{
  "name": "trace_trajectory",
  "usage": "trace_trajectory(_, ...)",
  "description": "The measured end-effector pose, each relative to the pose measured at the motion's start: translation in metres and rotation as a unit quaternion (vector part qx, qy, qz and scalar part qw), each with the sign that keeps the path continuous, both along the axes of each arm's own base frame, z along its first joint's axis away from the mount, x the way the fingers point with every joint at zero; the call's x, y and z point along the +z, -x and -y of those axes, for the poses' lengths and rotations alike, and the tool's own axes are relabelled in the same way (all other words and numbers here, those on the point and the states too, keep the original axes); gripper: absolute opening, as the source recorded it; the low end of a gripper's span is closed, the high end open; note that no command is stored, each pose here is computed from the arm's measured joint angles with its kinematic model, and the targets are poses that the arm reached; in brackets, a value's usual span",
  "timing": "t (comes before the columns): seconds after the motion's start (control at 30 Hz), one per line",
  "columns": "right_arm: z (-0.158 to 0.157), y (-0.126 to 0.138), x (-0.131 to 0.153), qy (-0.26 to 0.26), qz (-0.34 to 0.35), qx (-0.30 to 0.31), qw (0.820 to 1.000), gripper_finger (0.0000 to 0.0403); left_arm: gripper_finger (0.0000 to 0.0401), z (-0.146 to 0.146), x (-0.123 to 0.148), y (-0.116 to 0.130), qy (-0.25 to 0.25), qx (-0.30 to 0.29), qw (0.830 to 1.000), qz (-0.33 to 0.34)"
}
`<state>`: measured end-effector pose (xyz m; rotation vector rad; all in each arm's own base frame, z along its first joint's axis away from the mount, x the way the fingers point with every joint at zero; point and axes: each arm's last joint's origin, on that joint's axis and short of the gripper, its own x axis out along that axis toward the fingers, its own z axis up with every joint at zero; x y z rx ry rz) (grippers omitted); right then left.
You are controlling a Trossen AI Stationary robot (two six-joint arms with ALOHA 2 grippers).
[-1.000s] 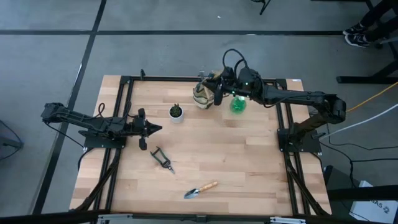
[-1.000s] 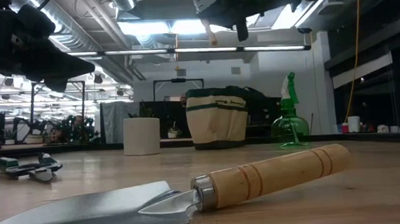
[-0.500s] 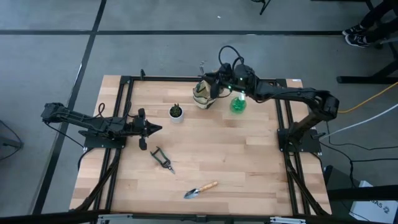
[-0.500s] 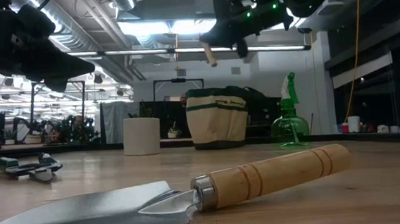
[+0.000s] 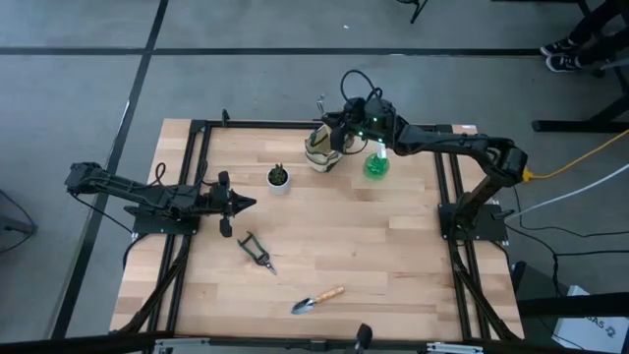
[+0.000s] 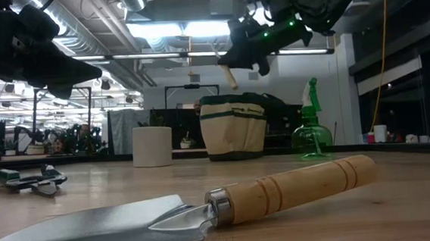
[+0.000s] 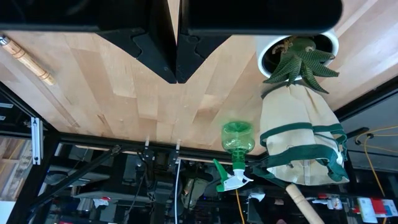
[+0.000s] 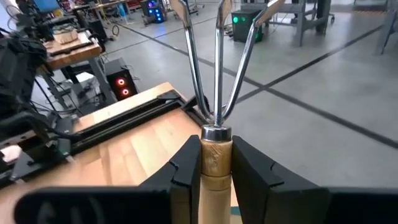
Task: Pick & Place Garden tools in Gardening bag
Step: Put the hand rake into the gardening bag
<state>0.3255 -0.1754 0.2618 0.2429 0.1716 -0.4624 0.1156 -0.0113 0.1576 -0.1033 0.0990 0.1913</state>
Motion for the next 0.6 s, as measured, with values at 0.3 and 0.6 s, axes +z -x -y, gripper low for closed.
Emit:
trace_trajectory(0.3, 0.013, 0.007, 0.000, 0.167, -0.082, 0.021, 0.982, 0.0072, 0.0004, 0.000, 0.000, 0.000, 0.000, 0.000, 1.000, 0.000)
trace_trajectory(0.6, 0.014, 0.008, 0.000, 0.247, -0.126, 0.041, 0.960, 0.0076, 0.0004, 0.000, 0.000, 0.000, 0.000, 0.000, 1.000, 0.000)
